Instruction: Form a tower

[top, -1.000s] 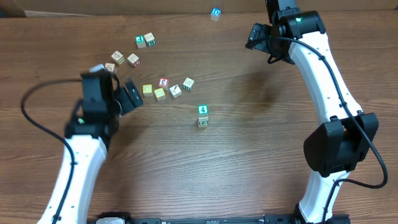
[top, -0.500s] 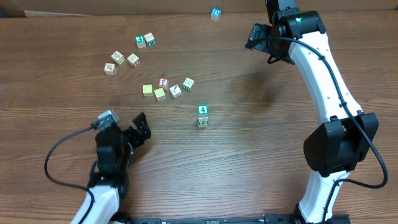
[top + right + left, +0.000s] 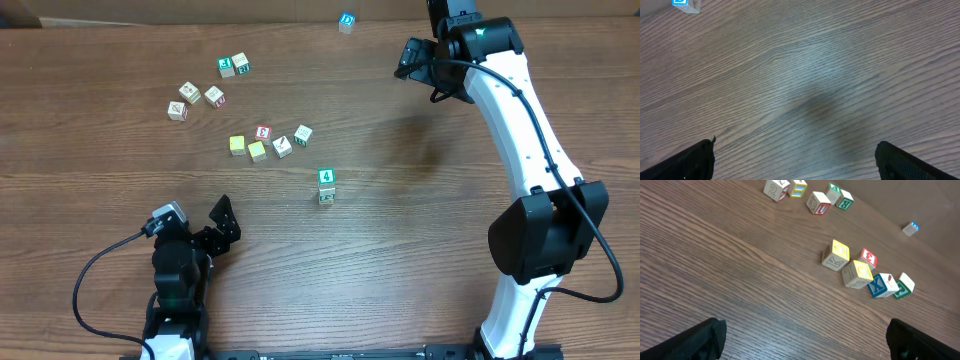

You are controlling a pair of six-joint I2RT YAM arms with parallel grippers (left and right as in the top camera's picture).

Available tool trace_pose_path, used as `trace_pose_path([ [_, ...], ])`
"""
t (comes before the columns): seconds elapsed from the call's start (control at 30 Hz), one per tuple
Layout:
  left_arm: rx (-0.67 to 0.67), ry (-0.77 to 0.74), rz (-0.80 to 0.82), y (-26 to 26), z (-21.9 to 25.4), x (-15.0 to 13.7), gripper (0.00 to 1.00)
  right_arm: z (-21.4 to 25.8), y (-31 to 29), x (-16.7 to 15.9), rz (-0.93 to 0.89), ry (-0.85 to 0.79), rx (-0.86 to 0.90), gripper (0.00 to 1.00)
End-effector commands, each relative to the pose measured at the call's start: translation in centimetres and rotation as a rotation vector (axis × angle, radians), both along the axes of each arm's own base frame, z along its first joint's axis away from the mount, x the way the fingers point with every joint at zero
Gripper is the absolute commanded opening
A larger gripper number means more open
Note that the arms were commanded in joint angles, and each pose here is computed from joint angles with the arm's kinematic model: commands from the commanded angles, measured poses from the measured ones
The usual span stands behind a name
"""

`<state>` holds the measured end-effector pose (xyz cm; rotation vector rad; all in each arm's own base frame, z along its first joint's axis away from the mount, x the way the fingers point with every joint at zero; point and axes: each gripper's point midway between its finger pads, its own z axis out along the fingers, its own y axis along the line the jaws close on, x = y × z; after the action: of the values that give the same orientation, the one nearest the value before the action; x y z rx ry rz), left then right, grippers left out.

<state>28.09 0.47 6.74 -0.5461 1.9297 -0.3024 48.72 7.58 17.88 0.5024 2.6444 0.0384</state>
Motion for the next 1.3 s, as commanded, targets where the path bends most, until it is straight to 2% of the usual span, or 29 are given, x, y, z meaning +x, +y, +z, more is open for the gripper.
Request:
trace_pose_path([
  [0.0,0.001,-0.008,0.036,0.6,0.2,-0.3,0.99,0.5,-0.2,0.2,-0.004,-0.014,-0.003,1.0],
  [0.47,0.029,-0.027,0.101,1.8,1.6,-3.4,1.0,0.5,-0.2,0.2,-0.004,-0.014,-0.003,1.0],
  [0.6,0.158,-0.217,-0.036,0.3,6.1,-3.2,0.99,0.5,-0.2,0.2,-0.004,-0.014,-0.004,1.0],
  [0.87,0.233,-0.339,-0.078,-0.4,8.9,-3.5,0.99,0.5,-0.2,0.2,-0.004,-0.014,-0.004,1.0],
  [1.07,0.272,-0.339,-0.118,-1.2,8.9,-3.5,0.99,0.5,-0.2,0.2,-0.004,-0.014,-0.003,1.0],
  [1.27,0.441,-0.336,-0.162,-1.2,8.9,-3.5,1.0,0.5,-0.2,0.2,-0.004,-0.014,-0.003,1.0],
])
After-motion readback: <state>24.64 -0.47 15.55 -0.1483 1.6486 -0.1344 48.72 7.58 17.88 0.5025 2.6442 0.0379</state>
